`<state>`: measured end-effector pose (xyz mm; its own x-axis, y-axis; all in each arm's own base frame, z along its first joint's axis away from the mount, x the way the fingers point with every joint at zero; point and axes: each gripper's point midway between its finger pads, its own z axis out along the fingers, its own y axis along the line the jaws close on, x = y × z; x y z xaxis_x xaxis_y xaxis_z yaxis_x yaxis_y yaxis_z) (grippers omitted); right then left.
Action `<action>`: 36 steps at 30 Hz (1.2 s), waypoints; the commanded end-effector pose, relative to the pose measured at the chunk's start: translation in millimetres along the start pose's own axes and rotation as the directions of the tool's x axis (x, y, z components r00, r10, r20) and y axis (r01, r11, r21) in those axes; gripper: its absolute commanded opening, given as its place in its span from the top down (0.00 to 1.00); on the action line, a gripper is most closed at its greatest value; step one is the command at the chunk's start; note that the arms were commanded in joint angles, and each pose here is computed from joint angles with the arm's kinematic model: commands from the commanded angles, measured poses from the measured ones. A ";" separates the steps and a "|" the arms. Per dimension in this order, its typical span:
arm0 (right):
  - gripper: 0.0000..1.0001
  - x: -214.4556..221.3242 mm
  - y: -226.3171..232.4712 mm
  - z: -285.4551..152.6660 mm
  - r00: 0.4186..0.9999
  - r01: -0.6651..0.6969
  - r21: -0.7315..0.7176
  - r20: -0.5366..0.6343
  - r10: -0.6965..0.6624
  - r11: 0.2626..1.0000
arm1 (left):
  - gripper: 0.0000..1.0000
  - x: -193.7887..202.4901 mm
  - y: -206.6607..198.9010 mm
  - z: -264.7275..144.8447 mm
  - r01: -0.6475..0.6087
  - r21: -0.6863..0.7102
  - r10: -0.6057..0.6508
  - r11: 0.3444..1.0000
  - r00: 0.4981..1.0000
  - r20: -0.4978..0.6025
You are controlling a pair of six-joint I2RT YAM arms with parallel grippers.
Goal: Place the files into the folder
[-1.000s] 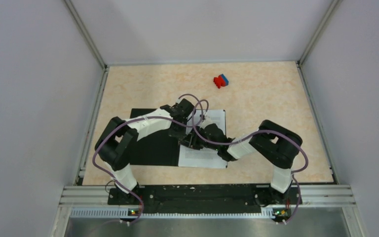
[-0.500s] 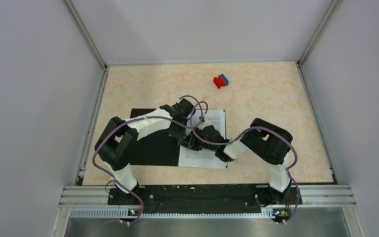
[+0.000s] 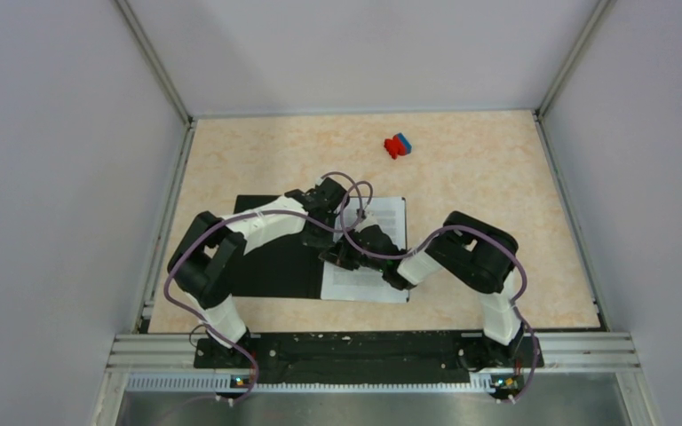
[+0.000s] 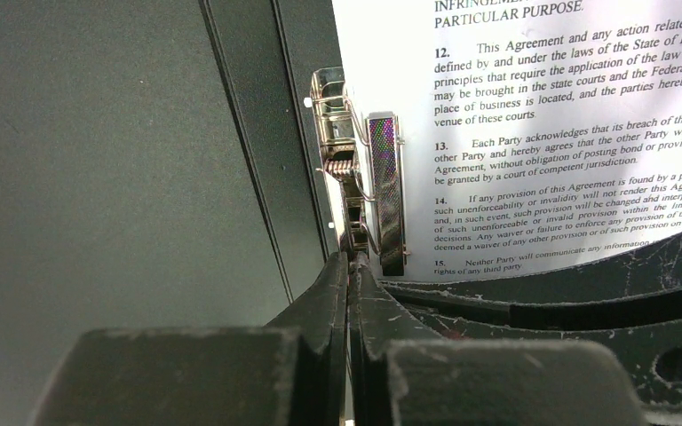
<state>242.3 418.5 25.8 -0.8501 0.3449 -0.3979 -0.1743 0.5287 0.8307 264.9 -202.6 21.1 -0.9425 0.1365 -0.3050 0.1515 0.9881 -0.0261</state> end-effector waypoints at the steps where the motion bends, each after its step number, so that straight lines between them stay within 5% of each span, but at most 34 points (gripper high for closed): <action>1: 1.00 6.0 -10.3 6.9 1.000 -0.021 0.052 0.005 0.021 0.998 | 1.00 62.9 0.5 26.9 -0.021 0.026 0.026 0.999 0.976 -0.217; 5: 1.00 8.1 -22.9 7.1 0.999 -0.047 0.096 0.010 0.046 0.994 | 0.99 53.7 -3.1 16.8 -0.021 0.040 0.029 0.999 0.981 -0.192; 16: 1.00 22.4 -50.1 3.3 0.995 -0.096 0.190 -0.018 0.102 0.977 | 0.70 -0.5 -11.7 -37.6 -0.001 0.091 0.005 0.996 0.999 -0.047; 22: 1.00 25.8 -58.9 0.5 0.992 -0.111 0.227 -0.027 0.121 0.968 | 0.69 -24.6 -5.0 -54.6 0.016 0.075 -0.017 0.997 1.000 0.018; 36: 1.00 31.3 -77.4 -0.3 0.989 -0.107 0.320 -0.059 0.132 0.941 | 0.74 -26.6 13.8 -11.0 0.003 -0.036 -0.004 0.999 1.000 -0.028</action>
<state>245.9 426.6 26.4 -0.8689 0.4237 -0.2558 -0.0148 0.4944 0.8691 277.3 -192.7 40.2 -0.9593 0.1331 -0.2489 0.1393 0.9902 -0.0073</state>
